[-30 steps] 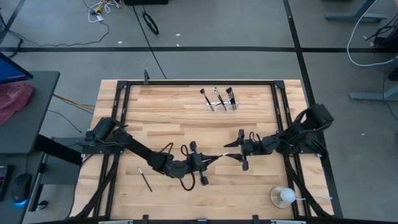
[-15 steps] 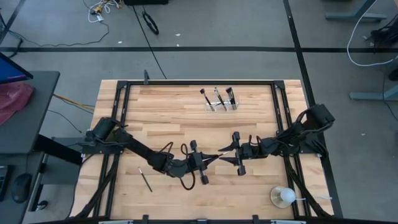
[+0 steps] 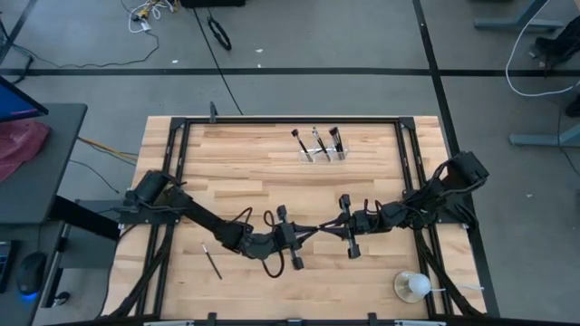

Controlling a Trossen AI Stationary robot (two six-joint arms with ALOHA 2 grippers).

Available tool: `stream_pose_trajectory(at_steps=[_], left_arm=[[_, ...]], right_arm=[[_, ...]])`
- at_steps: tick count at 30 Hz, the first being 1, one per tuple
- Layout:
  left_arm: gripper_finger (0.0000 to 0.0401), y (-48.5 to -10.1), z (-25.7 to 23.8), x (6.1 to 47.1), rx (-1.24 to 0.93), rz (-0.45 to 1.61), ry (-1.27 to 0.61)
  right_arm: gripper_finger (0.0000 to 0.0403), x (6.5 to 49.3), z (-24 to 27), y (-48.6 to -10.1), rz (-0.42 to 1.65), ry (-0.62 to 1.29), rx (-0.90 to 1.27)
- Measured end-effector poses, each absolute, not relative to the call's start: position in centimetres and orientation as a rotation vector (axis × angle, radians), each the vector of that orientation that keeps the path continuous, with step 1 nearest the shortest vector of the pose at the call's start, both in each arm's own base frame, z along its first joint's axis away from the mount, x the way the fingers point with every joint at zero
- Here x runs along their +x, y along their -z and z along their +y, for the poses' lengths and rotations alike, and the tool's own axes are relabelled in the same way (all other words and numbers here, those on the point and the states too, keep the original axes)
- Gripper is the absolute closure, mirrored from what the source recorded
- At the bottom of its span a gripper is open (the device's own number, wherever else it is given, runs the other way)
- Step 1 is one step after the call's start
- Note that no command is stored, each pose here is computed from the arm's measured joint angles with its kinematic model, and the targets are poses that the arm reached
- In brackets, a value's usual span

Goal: Put items in baskets/containers
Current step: Put the black liner brush into the transparent organizer

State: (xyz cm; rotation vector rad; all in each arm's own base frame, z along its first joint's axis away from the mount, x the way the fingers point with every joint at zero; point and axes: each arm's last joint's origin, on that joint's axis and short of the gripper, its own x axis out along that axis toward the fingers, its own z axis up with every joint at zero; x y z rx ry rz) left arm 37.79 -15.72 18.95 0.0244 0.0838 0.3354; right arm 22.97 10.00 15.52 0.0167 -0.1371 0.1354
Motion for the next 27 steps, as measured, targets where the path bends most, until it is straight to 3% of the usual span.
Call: stream_pose_trajectory(at_steps=[8,13,21,27], left_arm=[[0.0245,-16.2,-14.3,37.3,0.006,0.313,-0.455],[0.0190,-13.2,-12.7,35.9,-0.108,0.483,-0.505],[0.0209,-10.1,-10.2,33.5,-0.255,0.452,-0.666],[0.0226,-10.0,-10.2,33.4,-0.281,0.426,-0.674]], right_arm=[[0.0394,22.4,8.8,-16.9,0.000,0.137,0.004],[0.0395,23.4,6.7,-20.9,0.204,0.330,-0.064],[0.0395,26.9,-1.2,-28.4,0.569,0.461,-0.149],[0.0396,29.8,-7.6,-29.7,0.716,0.424,-0.117]])
